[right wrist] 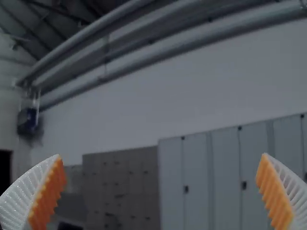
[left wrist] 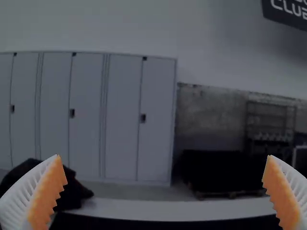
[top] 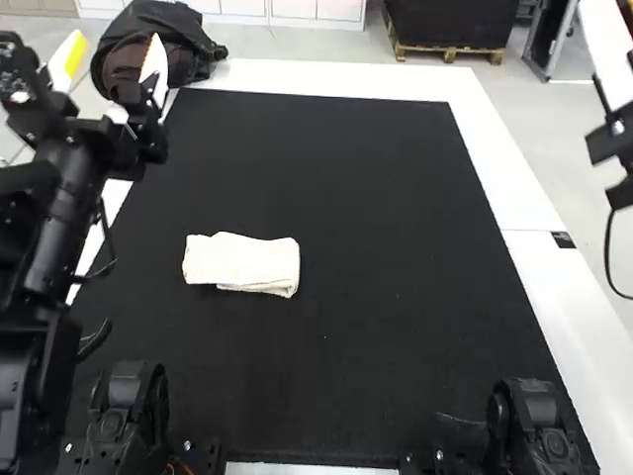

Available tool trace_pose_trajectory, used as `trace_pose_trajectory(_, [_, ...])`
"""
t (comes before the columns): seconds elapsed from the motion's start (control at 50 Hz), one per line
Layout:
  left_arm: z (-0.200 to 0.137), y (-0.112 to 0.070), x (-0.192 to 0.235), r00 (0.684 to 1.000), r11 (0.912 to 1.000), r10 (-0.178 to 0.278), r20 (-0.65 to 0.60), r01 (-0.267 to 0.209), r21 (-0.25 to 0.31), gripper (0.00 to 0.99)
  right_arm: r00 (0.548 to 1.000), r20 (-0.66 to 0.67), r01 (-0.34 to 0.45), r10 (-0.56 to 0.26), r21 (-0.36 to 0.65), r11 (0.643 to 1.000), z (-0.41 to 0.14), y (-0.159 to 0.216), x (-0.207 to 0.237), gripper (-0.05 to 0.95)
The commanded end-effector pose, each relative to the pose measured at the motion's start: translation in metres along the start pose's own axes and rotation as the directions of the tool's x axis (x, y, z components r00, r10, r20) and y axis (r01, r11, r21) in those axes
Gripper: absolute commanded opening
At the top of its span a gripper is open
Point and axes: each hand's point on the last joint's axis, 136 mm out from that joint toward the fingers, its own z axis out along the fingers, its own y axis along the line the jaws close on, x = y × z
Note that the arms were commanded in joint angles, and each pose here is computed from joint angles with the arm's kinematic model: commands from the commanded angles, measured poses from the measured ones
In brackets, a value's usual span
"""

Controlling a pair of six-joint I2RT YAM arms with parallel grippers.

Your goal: Fold the towel.

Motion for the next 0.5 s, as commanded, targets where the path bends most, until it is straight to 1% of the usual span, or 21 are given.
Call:
trace_pose_trajectory(0.0, [-0.004,0.016,-0.023,0.994,0.9928,0.065,0.087,-0.055,-0.107,0.959,0.982,0.057,0.168,-0.18,0.162,0.972,-0.003,-0.025,-0.014,0.91])
trace_pose_trajectory(0.06, [-0.002,0.016,-0.028,0.987,0.9923,0.077,0.14,-0.062,-0.107,0.959,0.968,0.014,0.238,-0.251,0.27,0.933,-0.004,-0.052,0.002,0.91])
trace_pose_trajectory(0.1, [0.001,0.016,-0.027,0.981,0.9901,0.106,0.162,-0.089,-0.108,0.959,0.968,-0.002,0.241,-0.252,0.303,0.922,-0.003,-0.066,0.016,0.91])
trace_pose_trajectory(0.14, [0.004,0.017,-0.024,0.971,0.9833,0.159,0.18,-0.14,-0.116,0.957,0.968,-0.039,0.245,-0.248,0.361,0.9,-0.005,-0.086,0.036,0.91])
trace_pose_trajectory(0.2, [0.009,0.02,-0.012,0.963,0.9755,0.202,0.181,-0.181,-0.126,0.951,0.968,-0.088,0.248,-0.234,0.466,0.849,-0.013,-0.117,0.062,0.91])
trace_pose_trajectory(0.22, [0.011,0.021,-0.004,0.958,0.9702,0.226,0.178,-0.204,-0.13,0.951,0.969,-0.105,0.247,-0.225,0.493,0.834,-0.016,-0.126,0.072,0.91])
trace_pose_trajectory(0.26, [0.014,0.023,0.007,0.949,0.9626,0.257,0.181,-0.234,-0.136,0.951,0.97,-0.14,0.242,-0.198,0.533,0.811,-0.022,-0.142,0.093,0.91])
trace_pose_trajectory(0.28, [0.015,0.023,0.011,0.943,0.9584,0.273,0.19,-0.249,-0.139,0.949,0.969,-0.157,0.246,-0.191,0.539,0.806,-0.024,-0.146,0.102,0.91])
trace_pose_trajectory(0.32, [0.017,0.026,0.021,0.936,0.9538,0.288,0.2,-0.262,-0.147,0.939,0.962,-0.204,0.265,-0.181,0.545,0.795,-0.029,-0.155,0.123,0.91])
trace_pose_trajectory(0.36, [0.018,0.028,0.029,0.931,0.9527,0.291,0.22,-0.261,-0.155,0.938,0.959,-0.222,0.272,-0.176,0.547,0.792,-0.032,-0.161,0.137,0.91])
trace_pose_trajectory(0.4, [0.019,0.032,0.041,0.933,0.9501,0.295,0.204,-0.264,-0.166,0.938,0.954,-0.24,0.285,-0.179,0.544,0.789,-0.035,-0.166,0.151,0.91])
trace_pose_trajectory(0.42, [0.019,0.033,0.046,0.933,0.9492,0.298,0.201,-0.267,-0.167,0.938,0.951,-0.247,0.293,-0.184,0.54,0.789,-0.036,-0.168,0.158,0.91])
trace_pose_trajectory(0.48, [0.021,0.037,0.063,0.935,0.9425,0.313,0.167,-0.284,-0.176,0.938,0.943,-0.272,0.311,-0.192,0.516,0.798,-0.038,-0.171,0.176,0.91])
